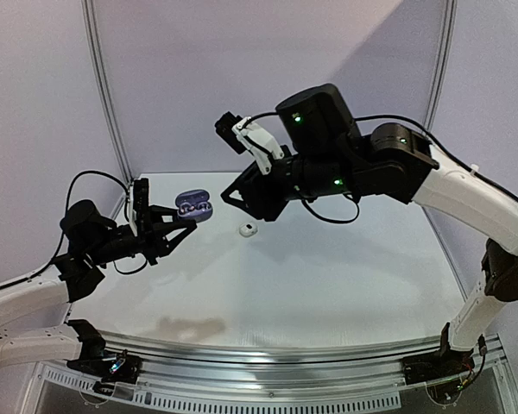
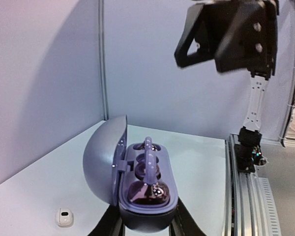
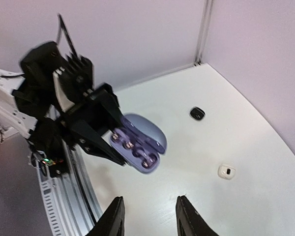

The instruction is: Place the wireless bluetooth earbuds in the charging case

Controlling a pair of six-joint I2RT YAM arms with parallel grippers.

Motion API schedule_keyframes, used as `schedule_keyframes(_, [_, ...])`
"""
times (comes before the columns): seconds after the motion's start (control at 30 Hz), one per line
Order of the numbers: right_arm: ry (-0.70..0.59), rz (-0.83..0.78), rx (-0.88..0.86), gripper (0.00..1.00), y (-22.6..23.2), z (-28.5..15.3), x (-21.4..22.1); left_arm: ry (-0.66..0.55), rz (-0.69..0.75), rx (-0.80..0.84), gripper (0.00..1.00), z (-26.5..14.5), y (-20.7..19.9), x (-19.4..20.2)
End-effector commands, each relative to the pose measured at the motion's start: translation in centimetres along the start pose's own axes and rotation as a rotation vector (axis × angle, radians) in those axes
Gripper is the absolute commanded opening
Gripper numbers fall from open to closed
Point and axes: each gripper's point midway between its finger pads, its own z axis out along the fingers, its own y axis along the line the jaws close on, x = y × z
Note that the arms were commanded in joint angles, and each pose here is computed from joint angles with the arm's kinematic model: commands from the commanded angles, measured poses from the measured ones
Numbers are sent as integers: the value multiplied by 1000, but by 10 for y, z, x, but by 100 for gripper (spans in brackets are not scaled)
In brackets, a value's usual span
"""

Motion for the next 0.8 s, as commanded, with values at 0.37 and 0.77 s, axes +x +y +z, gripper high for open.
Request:
schedule_keyframes(0.37, [-22,-286,-272,18,88,8,4,52,93,353,0,-3,-62,8])
schedule_keyframes(0.77, [11,-350,-190,11,78,34,14,53,102,366,0,-2,-66,9])
